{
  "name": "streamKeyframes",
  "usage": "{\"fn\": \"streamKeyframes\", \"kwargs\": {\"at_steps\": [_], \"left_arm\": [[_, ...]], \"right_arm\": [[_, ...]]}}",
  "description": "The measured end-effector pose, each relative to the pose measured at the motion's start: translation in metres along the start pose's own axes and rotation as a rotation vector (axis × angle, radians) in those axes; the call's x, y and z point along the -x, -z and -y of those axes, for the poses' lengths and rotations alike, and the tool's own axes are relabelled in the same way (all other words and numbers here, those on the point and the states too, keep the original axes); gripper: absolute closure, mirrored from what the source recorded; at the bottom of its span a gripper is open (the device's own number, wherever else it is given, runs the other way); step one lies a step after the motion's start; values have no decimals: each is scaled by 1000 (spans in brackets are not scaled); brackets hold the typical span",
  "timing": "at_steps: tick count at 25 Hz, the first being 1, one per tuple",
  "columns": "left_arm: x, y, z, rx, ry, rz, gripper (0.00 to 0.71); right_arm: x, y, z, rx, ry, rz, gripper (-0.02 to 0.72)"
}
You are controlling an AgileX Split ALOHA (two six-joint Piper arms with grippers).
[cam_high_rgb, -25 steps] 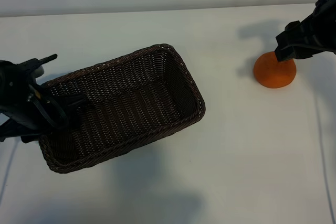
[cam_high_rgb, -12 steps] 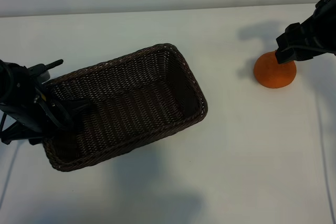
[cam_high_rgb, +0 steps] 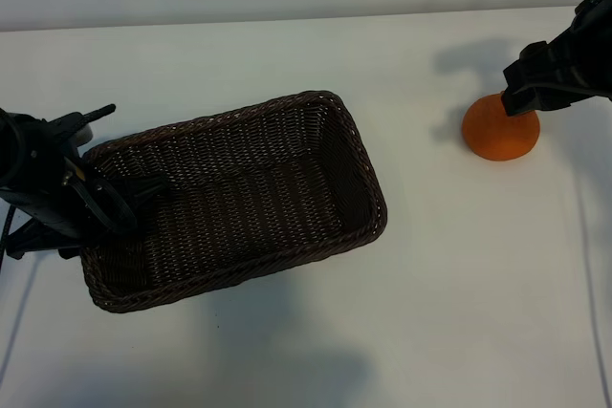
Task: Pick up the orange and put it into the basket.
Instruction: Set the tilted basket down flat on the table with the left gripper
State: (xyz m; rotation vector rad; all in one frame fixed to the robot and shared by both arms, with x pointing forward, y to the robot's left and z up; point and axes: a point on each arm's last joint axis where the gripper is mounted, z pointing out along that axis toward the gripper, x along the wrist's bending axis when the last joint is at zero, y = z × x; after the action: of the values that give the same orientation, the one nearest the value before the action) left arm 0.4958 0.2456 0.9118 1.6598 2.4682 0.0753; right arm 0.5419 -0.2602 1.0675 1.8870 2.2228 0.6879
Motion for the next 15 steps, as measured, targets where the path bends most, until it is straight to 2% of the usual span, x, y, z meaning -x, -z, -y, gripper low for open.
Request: {"fn": "streamKeyframes", "kwargs": {"at_steps": [3,7,10,11,15], "left_arm": [[3,2,1,-12,-14,33,293],[8,13,2,0,-20,123,293],[5,26,-1,31,-14,174,304],[3,29,-2,37,-15,188,386],[-5,45,-6,75,-36,240,380]], "right_arm": [[0,0,0,0,0,0,109],[0,0,0,0,0,0,109],[0,0,0,-1,0,0,109],[0,0,0,-1,0,0,109],[0,0,0,-1,0,0,109]]}}
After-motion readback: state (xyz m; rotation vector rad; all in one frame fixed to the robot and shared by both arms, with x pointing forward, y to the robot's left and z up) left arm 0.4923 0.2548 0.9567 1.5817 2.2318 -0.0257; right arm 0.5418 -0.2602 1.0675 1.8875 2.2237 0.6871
